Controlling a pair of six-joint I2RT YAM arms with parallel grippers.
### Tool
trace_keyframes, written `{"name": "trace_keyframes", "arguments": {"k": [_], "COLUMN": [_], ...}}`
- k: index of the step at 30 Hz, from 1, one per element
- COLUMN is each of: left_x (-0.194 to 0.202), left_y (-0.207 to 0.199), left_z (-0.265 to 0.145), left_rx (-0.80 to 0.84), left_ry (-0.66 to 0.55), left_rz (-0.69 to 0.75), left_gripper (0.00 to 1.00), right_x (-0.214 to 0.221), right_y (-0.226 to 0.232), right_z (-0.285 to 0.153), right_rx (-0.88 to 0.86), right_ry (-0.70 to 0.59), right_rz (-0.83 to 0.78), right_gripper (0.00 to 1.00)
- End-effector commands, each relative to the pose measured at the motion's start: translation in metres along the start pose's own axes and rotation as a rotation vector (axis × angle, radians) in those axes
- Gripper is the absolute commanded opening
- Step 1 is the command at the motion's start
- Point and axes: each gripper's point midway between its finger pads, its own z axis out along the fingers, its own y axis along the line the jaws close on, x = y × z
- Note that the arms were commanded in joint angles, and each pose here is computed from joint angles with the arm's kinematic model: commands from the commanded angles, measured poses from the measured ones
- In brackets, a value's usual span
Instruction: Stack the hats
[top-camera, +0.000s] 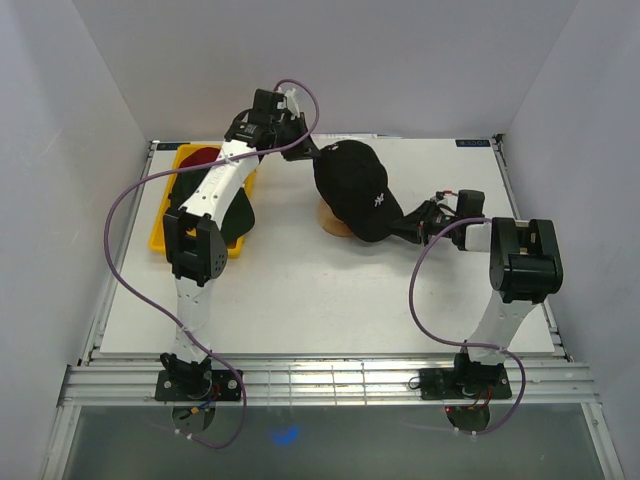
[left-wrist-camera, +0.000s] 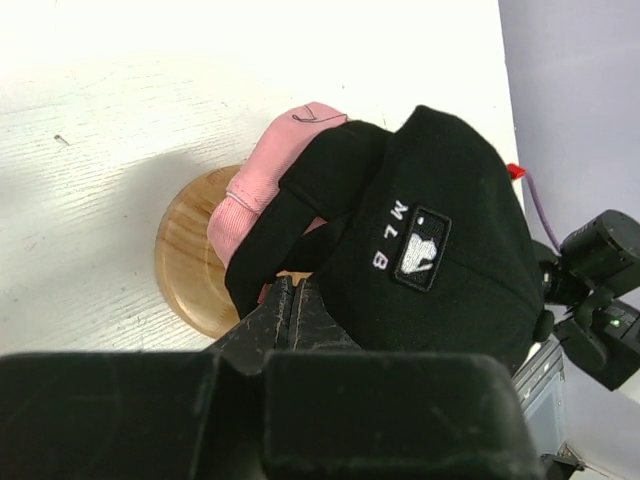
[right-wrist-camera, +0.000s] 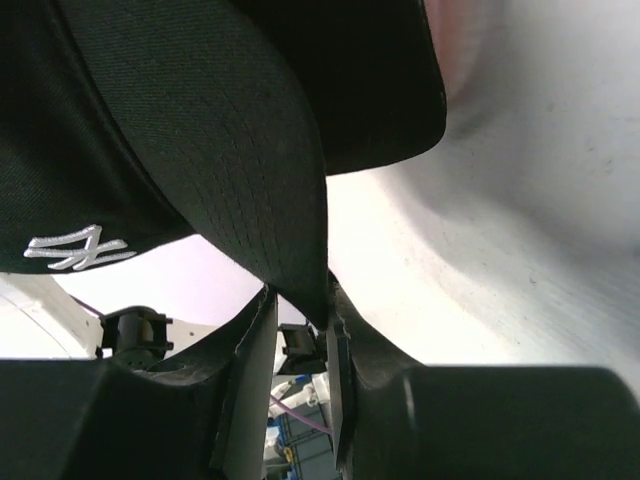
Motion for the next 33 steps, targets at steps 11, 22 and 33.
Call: {"name": "trace_keyframes", "arguments": {"k": [11, 22, 33], "left_x": [0.017, 0.022, -0.01], "left_y": [0.024, 0.028, -0.007], "left_z": [-0.004, -0.001, -0.017], "left_rx": [-0.125, -0.129, 0.02], "left_ry": [0.03, 0.044, -0.017], "left_rz": [0.046, 0.061, 0.124], "left_gripper": [0.0, 0.04, 0.53], "right_x": [-0.054, -0.056, -0.065], "right_y": [-0.053, -0.093, -0.035], "right_z": [-0.004, -0.012, -0.03], "right_rx": [0.312, 0.485, 0.431], "right_ry": [-0.079, -0.082, -0.179], "right_rz": [0.078, 0.05, -0.108], "right_gripper": [0.08, 0.08, 0.36]}}
